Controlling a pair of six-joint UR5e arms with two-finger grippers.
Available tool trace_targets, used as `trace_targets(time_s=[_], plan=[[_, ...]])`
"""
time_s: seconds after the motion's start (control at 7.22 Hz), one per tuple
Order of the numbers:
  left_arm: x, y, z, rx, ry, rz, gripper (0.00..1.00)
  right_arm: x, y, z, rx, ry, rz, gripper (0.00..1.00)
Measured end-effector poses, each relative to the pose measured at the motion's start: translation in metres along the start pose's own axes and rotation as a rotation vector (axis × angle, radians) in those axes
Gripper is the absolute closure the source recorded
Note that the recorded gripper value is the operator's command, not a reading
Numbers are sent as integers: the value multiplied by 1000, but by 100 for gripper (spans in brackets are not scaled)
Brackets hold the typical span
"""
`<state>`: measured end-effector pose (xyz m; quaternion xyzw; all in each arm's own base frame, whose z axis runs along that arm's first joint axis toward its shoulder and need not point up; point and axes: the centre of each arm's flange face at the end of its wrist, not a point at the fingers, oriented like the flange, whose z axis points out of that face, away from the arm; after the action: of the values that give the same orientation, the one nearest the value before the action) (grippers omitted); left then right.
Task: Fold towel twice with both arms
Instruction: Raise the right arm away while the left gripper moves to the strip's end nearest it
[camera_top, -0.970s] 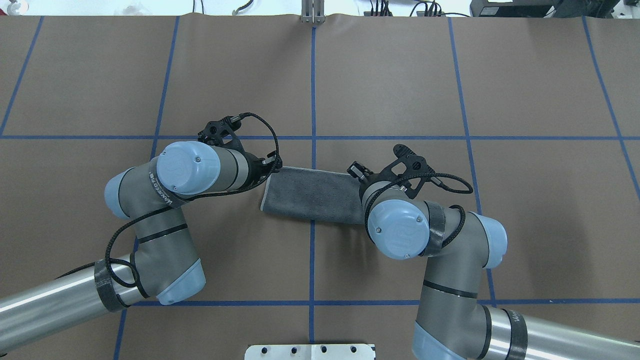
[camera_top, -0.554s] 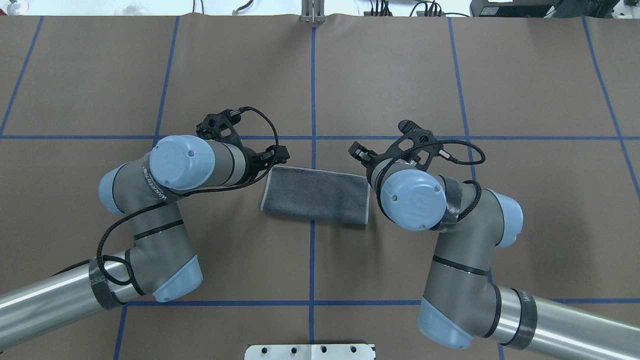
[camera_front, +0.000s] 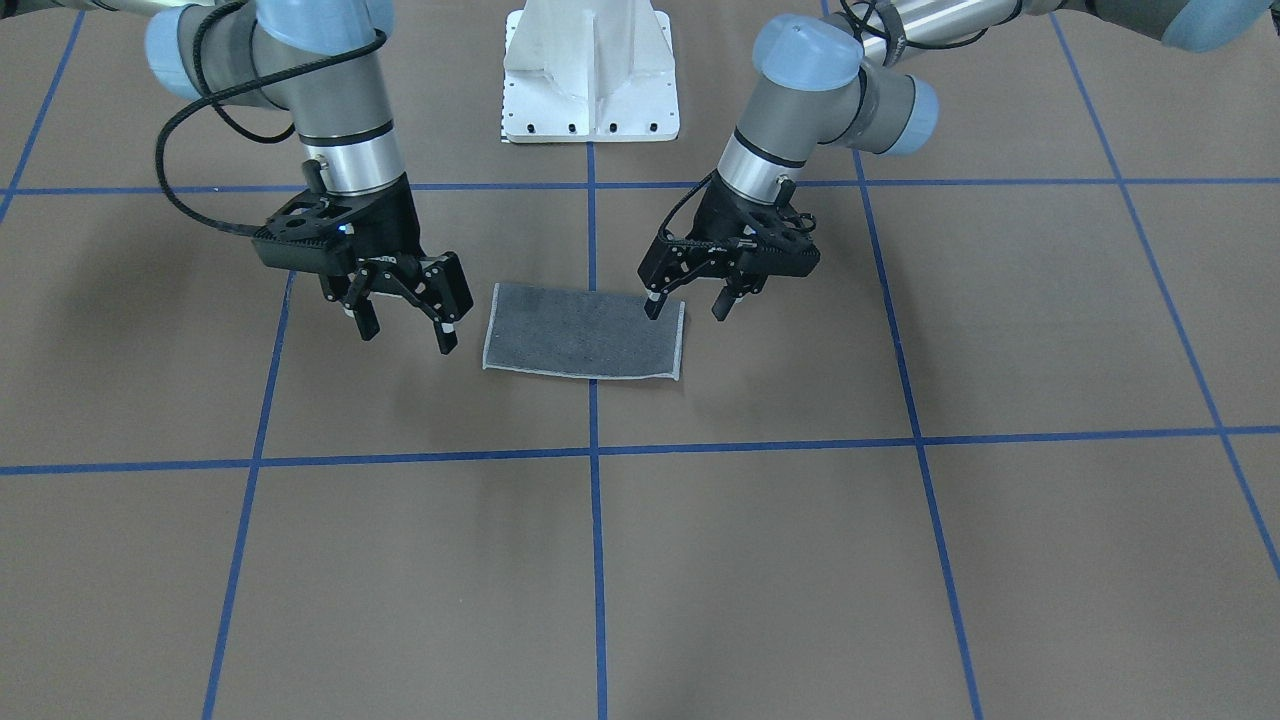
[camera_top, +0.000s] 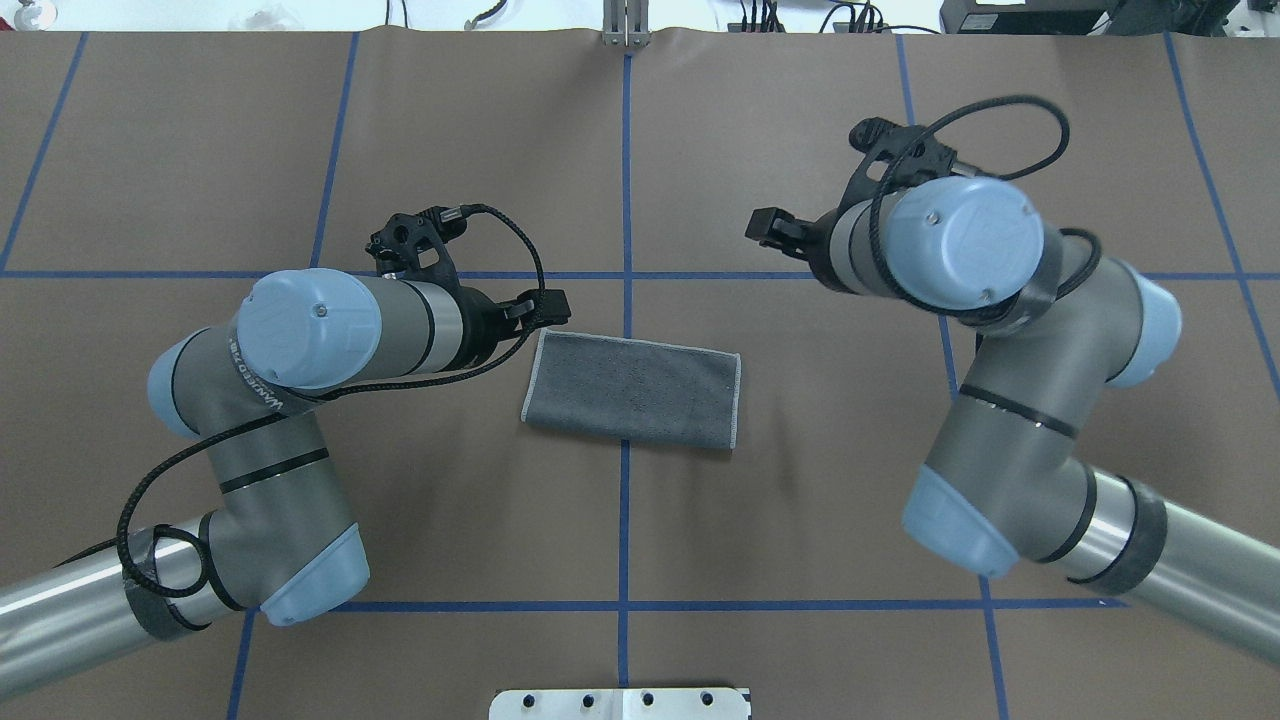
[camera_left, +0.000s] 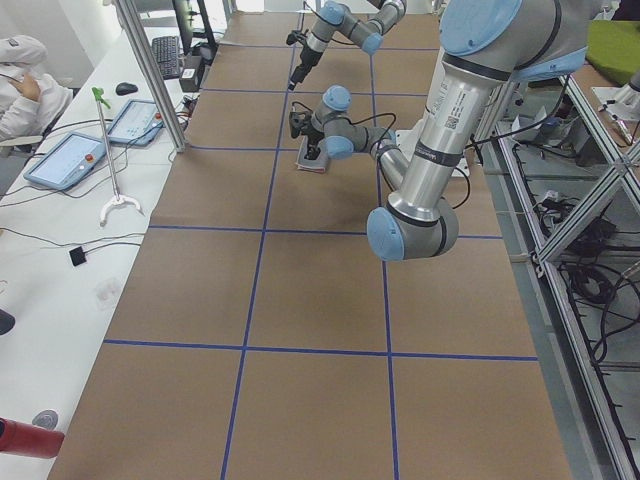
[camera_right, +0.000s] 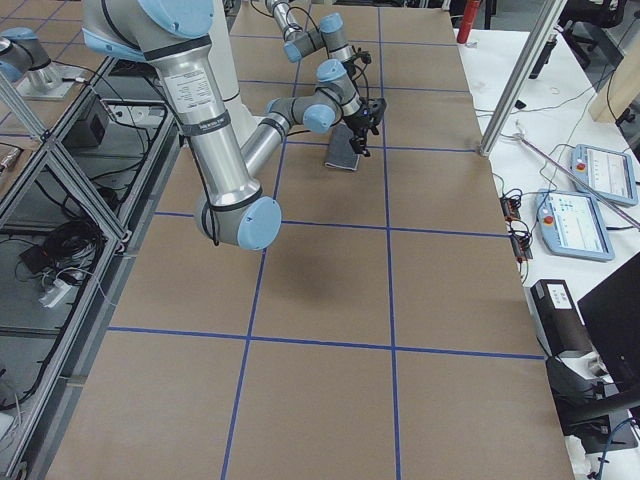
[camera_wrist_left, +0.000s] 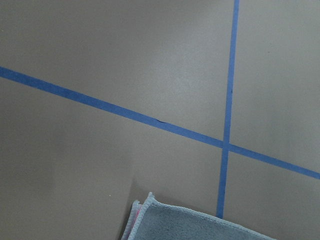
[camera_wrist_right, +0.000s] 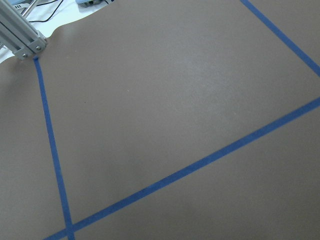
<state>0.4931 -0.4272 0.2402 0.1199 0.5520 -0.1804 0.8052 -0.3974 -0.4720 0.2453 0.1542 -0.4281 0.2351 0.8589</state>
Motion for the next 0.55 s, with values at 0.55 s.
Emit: trace_targets(time_s=[0.55], plan=[[-61,12,8,3,6,90,0,60,-75,-18,-82,4,-382,1]])
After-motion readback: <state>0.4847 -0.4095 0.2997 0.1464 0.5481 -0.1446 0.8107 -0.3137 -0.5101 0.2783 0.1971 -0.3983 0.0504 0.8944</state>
